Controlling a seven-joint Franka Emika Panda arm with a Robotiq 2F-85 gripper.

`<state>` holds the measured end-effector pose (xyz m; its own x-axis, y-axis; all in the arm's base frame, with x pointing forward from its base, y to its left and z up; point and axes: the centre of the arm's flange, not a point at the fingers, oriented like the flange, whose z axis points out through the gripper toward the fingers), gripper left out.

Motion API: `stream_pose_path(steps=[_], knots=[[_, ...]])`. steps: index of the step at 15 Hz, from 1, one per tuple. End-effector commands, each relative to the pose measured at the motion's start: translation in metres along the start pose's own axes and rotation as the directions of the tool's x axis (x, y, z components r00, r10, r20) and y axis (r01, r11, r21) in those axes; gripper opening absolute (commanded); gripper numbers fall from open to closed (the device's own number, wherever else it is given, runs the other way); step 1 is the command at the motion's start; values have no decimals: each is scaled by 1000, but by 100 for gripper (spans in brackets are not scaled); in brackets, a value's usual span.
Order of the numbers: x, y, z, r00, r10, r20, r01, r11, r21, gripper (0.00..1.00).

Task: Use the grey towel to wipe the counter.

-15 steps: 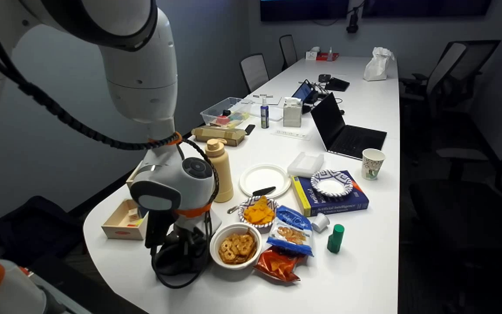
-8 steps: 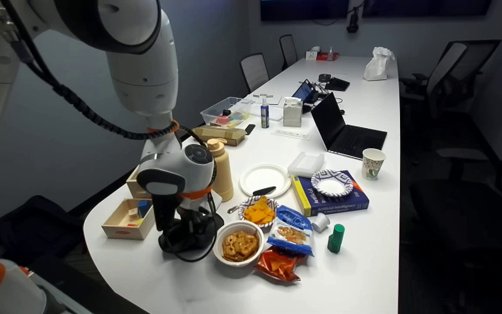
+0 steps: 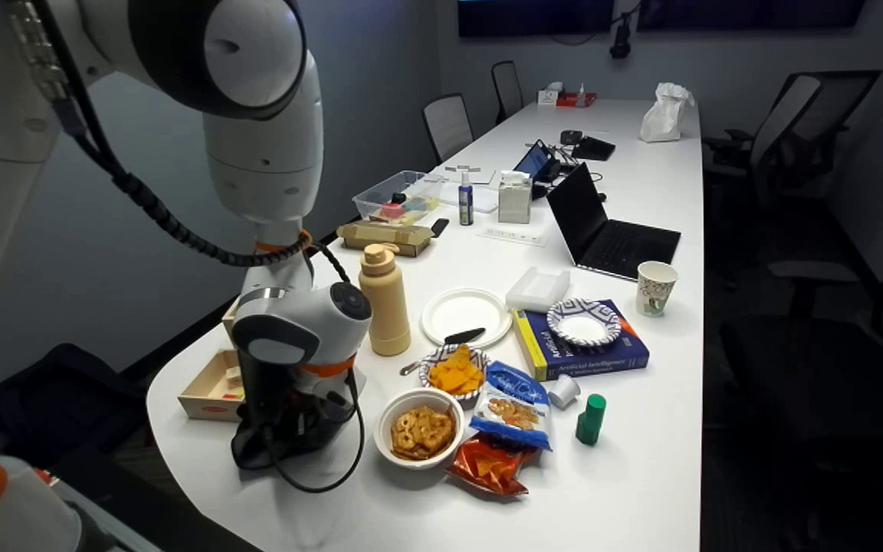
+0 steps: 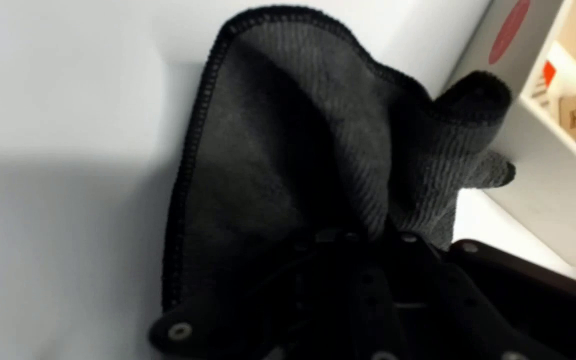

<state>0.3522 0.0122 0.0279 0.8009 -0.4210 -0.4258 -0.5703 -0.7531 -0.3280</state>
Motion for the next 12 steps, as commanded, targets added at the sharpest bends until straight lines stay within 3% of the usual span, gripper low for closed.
stream_pose_path(steps=[1, 5, 9, 12], knots=[[-31, 50, 7, 992, 125, 29, -126, 992, 28, 2], [-42, 83, -10, 955, 283, -86, -278, 958, 74, 2], [-7, 72, -32, 945, 269, -188, -262, 963, 63, 2], [31, 38, -42, 957, 186, -223, -186, 982, 18, 2]])
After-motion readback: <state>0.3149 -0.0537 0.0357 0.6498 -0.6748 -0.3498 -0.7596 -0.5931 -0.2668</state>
